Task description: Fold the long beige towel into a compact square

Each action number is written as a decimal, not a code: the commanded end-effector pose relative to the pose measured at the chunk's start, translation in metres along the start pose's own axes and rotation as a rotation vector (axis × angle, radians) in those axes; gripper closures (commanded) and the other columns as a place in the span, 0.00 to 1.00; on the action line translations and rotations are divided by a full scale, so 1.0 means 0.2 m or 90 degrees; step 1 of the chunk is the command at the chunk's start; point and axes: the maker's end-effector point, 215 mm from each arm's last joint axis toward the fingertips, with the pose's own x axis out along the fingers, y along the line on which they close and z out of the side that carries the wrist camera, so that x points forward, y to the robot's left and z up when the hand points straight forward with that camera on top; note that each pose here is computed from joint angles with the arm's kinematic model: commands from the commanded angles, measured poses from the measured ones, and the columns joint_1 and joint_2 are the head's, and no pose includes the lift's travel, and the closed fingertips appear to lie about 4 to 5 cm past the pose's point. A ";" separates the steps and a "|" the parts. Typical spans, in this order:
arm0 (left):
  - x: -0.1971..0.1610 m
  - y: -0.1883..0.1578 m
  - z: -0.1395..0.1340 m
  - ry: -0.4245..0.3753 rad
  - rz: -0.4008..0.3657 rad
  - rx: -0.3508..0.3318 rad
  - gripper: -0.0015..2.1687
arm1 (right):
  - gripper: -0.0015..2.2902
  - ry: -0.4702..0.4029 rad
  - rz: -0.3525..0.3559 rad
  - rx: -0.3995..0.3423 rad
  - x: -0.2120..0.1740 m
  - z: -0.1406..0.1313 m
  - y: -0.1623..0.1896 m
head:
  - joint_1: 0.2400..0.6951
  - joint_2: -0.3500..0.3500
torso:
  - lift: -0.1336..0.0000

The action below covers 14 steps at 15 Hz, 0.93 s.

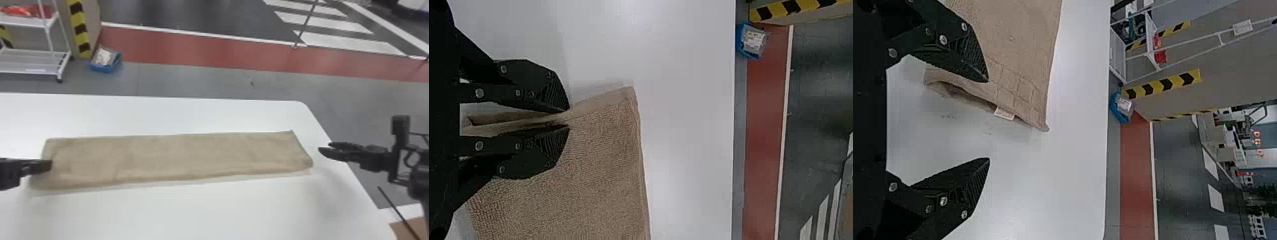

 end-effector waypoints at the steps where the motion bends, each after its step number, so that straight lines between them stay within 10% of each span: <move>1: -0.01 -0.02 -0.02 0.012 -0.006 -0.004 0.67 | 0.17 -0.004 0.001 0.003 0.00 0.01 0.00 | 1.00 0.13 | 0.07; 14: -0.13 -0.57 0.14 0.043 -0.156 -0.094 0.67 | 0.17 -0.025 0.021 0.011 0.02 0.02 0.06 | 1.00 0.04 | 0.07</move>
